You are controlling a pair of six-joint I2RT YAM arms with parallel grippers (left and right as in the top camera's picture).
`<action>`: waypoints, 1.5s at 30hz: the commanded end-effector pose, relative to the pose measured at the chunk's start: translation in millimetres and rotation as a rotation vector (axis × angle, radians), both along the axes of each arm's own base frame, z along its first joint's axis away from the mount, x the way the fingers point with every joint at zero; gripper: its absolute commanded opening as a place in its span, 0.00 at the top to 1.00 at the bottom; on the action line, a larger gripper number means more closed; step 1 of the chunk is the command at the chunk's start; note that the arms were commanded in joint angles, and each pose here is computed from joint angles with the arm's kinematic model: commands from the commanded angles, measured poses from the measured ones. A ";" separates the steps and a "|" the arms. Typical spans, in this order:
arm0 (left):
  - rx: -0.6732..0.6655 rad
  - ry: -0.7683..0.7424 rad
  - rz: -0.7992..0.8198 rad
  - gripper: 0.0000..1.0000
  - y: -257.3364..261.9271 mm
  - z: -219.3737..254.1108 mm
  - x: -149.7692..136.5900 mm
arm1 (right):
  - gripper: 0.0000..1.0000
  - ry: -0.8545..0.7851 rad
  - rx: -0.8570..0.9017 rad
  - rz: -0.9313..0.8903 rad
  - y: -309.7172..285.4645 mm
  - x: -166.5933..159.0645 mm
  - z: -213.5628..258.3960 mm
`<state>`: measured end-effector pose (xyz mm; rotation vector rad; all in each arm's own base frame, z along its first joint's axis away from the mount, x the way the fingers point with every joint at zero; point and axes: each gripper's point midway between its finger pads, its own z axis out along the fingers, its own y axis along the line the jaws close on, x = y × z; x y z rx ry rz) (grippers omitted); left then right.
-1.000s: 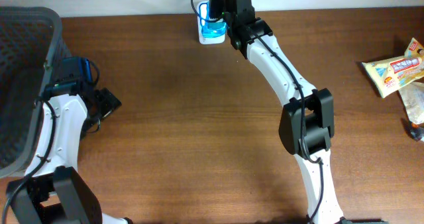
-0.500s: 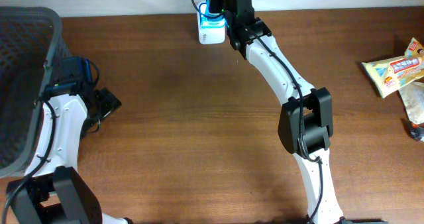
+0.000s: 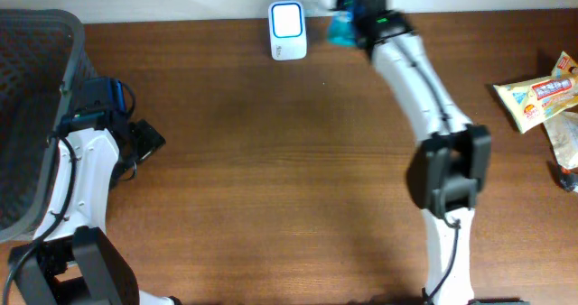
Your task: Scan the item barcode
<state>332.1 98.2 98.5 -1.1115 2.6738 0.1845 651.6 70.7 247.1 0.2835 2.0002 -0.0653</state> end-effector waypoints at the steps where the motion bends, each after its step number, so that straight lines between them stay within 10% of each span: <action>1: 0.002 0.010 0.011 0.01 3.2 -3.2 -1.9 | 0.96 -0.027 -0.022 -0.198 -97.2 -21.8 49.8; 19: 0.002 0.010 0.011 0.01 3.1 -3.2 -1.9 | 0.96 0.351 0.084 -0.781 -434.9 -190.4 -36.2; 23: 0.002 0.010 0.011 0.01 3.2 -3.2 -1.9 | 0.94 0.397 0.135 -0.792 -453.0 -202.9 -64.1; 26: 0.002 0.010 0.011 0.01 3.1 -3.2 -1.9 | 0.55 0.437 0.155 -0.794 -457.0 -207.4 -84.4; 32: 0.002 0.010 0.012 0.01 3.2 -3.2 -1.9 | 0.26 0.452 0.157 -0.793 -456.0 -209.1 -87.8; 39: 0.002 0.010 0.011 0.01 3.2 -3.2 -1.9 | 0.22 0.403 0.144 -0.790 -450.7 -213.8 -52.0; 45: 0.002 0.010 0.012 0.01 3.2 -3.2 -1.9 | 0.24 0.188 0.096 -0.742 -408.9 -228.9 73.1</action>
